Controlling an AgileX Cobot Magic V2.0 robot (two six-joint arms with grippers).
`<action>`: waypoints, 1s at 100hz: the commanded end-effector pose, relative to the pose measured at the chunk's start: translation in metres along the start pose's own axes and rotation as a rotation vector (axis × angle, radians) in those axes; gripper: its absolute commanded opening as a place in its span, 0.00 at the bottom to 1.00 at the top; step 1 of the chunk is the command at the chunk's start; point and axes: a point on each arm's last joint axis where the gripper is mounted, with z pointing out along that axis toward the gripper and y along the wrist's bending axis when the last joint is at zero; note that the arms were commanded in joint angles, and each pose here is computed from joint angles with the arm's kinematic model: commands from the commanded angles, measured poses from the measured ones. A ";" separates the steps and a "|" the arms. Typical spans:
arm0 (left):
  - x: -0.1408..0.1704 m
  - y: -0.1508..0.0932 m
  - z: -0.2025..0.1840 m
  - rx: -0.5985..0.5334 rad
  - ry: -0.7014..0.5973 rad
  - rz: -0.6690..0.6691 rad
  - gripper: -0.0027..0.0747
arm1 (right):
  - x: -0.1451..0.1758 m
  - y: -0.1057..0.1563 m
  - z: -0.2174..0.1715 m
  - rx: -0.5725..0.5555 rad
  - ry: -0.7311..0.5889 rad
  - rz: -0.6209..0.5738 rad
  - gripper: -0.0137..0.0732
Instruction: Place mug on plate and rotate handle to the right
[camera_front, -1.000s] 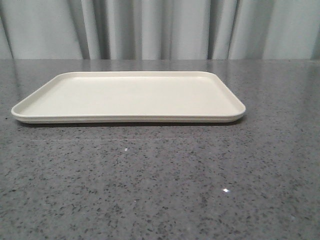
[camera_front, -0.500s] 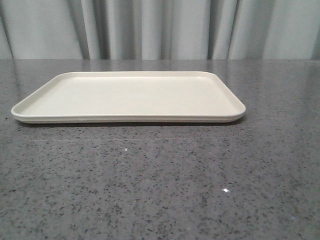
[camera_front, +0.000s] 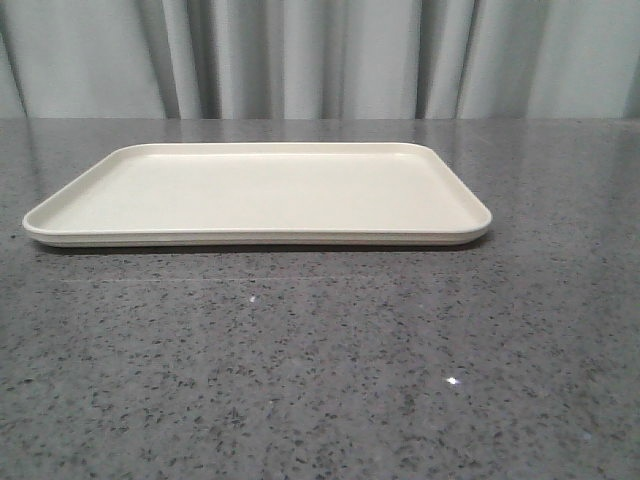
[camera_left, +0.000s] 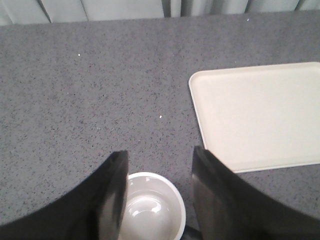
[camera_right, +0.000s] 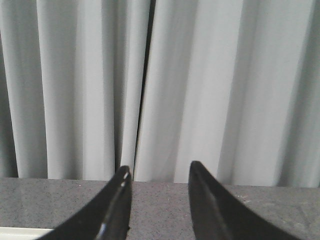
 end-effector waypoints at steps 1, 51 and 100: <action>-0.017 0.000 -0.002 -0.012 -0.008 0.035 0.43 | -0.014 -0.001 0.004 0.016 -0.080 -0.008 0.50; -0.030 0.001 0.039 -0.052 0.102 0.089 0.43 | -0.026 -0.001 0.020 0.009 -0.030 -0.008 0.50; 0.013 0.018 0.087 -0.211 0.328 0.150 0.43 | -0.023 -0.001 0.024 0.009 -0.007 -0.007 0.50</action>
